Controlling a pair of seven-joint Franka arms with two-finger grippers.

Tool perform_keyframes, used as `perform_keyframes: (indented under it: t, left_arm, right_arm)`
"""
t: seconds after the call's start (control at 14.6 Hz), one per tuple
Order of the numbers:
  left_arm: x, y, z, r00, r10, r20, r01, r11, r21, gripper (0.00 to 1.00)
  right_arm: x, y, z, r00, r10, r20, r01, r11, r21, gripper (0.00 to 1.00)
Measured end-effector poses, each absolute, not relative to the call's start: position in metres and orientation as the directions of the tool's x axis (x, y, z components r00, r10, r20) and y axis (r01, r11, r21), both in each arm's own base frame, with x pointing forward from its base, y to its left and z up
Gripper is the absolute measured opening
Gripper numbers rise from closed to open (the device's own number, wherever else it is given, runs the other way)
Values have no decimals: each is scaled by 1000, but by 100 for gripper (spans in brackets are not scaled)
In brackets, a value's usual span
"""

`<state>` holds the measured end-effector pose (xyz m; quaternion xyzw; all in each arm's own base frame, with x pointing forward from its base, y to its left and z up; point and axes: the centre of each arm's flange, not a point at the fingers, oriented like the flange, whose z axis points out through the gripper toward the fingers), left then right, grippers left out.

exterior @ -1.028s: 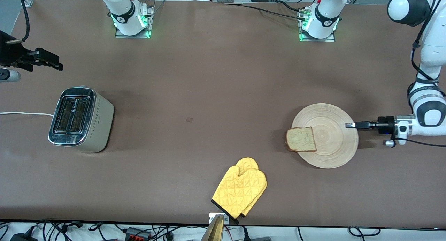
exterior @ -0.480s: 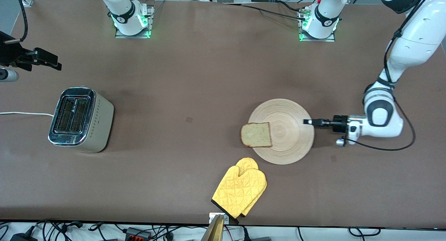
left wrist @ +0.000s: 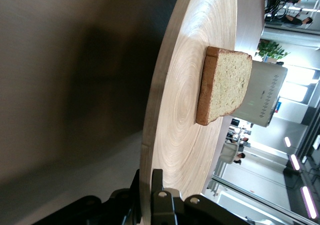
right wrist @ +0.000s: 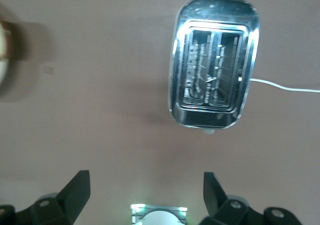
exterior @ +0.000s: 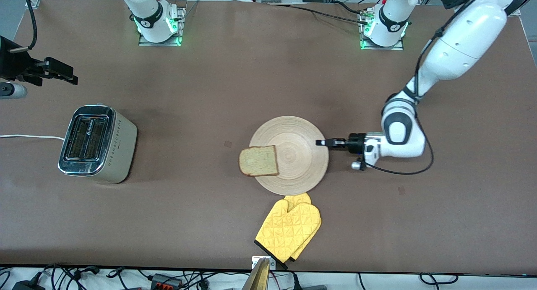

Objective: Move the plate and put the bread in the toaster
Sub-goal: 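Slide the wooden plate with the left gripper toward the toaster, then release the plate with the left gripper while the right gripper reaches the bread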

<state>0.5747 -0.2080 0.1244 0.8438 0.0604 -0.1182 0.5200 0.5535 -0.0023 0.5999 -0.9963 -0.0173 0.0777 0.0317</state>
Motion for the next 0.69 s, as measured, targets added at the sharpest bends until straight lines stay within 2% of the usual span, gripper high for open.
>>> perform_keyframes:
  t: [0.21, 0.55, 0.62, 0.69]
  left_arm:
    - [562, -258, 128, 966, -46, -256, 207, -460, 863, 9]
    - [560, -260, 125, 964, -48, -260, 209, -464, 861, 9]
    - [559, -261, 125, 964, -51, -261, 209, -462, 862, 11]
    - [559, -261, 125, 964, -54, -261, 208, -460, 863, 21]
  right_arm:
    - [557, -4, 584, 979, 36, -200, 19, -996, -87, 100]
    - [569, 0, 550, 963, 41, -265, 7, -991, -131, 100]
    - [570, 5, 543, 960, 40, -277, -5, -987, -159, 100]
    - [571, 9, 535, 958, 30, -287, -26, -981, -190, 100]
